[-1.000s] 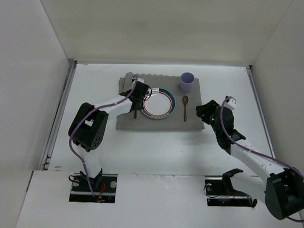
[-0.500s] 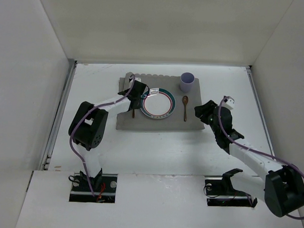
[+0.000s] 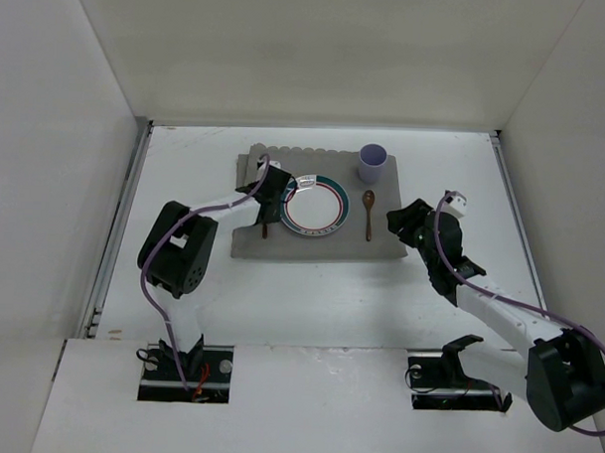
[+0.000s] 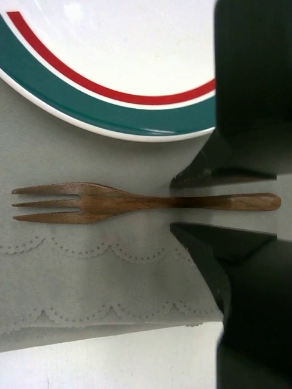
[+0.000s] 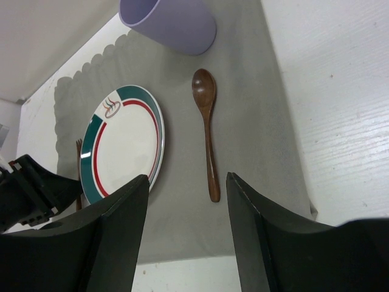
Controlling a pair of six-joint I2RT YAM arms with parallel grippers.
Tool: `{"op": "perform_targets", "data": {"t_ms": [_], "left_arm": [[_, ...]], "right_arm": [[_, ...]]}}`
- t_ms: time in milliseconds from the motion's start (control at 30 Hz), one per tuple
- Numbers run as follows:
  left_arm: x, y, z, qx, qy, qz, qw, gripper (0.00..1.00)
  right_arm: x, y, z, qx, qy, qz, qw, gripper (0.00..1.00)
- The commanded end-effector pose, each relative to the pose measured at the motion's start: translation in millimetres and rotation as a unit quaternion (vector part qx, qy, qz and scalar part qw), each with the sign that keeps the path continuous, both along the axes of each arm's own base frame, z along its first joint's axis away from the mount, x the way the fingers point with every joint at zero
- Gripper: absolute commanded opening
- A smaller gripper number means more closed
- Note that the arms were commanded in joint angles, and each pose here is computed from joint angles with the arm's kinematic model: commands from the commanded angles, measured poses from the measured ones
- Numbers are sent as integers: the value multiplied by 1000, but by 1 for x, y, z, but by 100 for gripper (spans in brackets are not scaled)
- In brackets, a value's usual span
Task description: Set the dinner table for one person
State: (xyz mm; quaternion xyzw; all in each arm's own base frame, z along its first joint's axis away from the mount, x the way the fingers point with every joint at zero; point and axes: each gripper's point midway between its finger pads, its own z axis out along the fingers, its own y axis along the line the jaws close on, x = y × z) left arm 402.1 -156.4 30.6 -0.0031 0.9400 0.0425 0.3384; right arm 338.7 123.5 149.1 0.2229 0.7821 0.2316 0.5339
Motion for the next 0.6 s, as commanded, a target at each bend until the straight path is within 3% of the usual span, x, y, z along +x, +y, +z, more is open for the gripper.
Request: {"op": "perform_targets", "data": {"t_ms": [0, 300, 333, 400, 433, 467, 567], "left_arm": [[-5, -1, 31, -17, -32, -3, 999, 32], [-24, 12, 111, -86, -159, 41, 983, 73], [-28, 15, 118, -95, -173, 46, 979, 74], [-37, 20, 129, -113, -199, 57, 972, 76], [-42, 23, 134, -122, -213, 63, 967, 82], [-49, 29, 137, -130, -223, 71, 964, 100], [-67, 49, 136, -140, -243, 105, 954, 100]], "right_arm": [[9, 5, 29, 9, -44, 1, 999, 61], [7, -6, 34, 4, -57, -26, 998, 59], [7, -10, 35, 3, -59, -33, 998, 56], [5, -15, 35, 1, -61, -44, 997, 40], [4, -19, 36, 2, -63, -51, 997, 32], [3, -22, 37, 5, -64, -55, 996, 25], [-1, -34, 42, 11, -76, -77, 994, 20]]}}
